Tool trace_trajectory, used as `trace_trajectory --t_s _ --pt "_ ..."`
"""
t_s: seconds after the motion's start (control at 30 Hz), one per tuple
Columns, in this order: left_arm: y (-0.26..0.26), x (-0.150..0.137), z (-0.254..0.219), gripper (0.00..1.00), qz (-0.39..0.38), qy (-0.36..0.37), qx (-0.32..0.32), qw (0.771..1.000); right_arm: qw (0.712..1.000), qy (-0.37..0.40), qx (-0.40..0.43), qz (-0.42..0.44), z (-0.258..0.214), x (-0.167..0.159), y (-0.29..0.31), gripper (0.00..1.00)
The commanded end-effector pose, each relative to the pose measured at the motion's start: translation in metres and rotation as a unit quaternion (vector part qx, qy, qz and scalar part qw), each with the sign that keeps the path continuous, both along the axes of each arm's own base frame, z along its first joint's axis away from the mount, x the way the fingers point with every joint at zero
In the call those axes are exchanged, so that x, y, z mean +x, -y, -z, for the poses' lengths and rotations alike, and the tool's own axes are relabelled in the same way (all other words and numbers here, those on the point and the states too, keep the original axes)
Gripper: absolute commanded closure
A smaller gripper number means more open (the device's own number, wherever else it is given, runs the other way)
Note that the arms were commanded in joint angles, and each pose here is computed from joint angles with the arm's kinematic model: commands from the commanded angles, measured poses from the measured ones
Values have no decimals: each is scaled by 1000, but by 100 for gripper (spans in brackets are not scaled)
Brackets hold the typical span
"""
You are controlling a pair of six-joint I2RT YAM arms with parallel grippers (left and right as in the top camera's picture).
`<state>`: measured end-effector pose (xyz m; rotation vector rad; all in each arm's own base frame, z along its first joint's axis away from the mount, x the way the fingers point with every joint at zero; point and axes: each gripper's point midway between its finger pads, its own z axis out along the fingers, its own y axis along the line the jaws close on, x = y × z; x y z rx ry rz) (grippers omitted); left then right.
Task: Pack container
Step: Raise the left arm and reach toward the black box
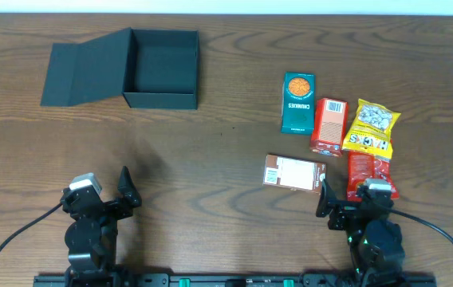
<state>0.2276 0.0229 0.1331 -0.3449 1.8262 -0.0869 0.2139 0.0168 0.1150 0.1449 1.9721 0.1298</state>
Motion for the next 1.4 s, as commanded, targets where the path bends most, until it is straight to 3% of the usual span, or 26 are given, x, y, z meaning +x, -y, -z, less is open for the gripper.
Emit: trace_trajectory --t_s 0.0,0.9,1.0,1.07,1.1,1.17,1.23,1.33,1.37 --pt "-2 -1 11 5 -6 -11 2 1000 1000 -2 -9 7 4 0 4 1" --pt "0 0 11 5 -2 -9 -13 1000 1000 -2 -9 7 4 0 4 1" --pt "28 1 10 5 46 -5 -135 990 1000 -2 -9 7 4 0 4 1" --pt "57 -3 9 5 93 -18 -253 963 1000 -2 -9 7 4 0 4 1" --pt "82 -10 6 5 140 -41 -335 931 1000 -2 -9 7 4 0 4 1" --pt "92 -13 4 5 156 -53 -373 913 1000 -2 -9 7 4 0 4 1" --pt "87 -11 3 5 141 -49 -380 913 1000 -2 -9 7 4 0 4 1" --pt "77 -5 -6 5 88 -29 -458 884 1000 -2 -9 7 4 0 4 1" --pt "77 -3 -14 5 95 -13 -456 885 1000 -2 -9 7 4 0 4 1"
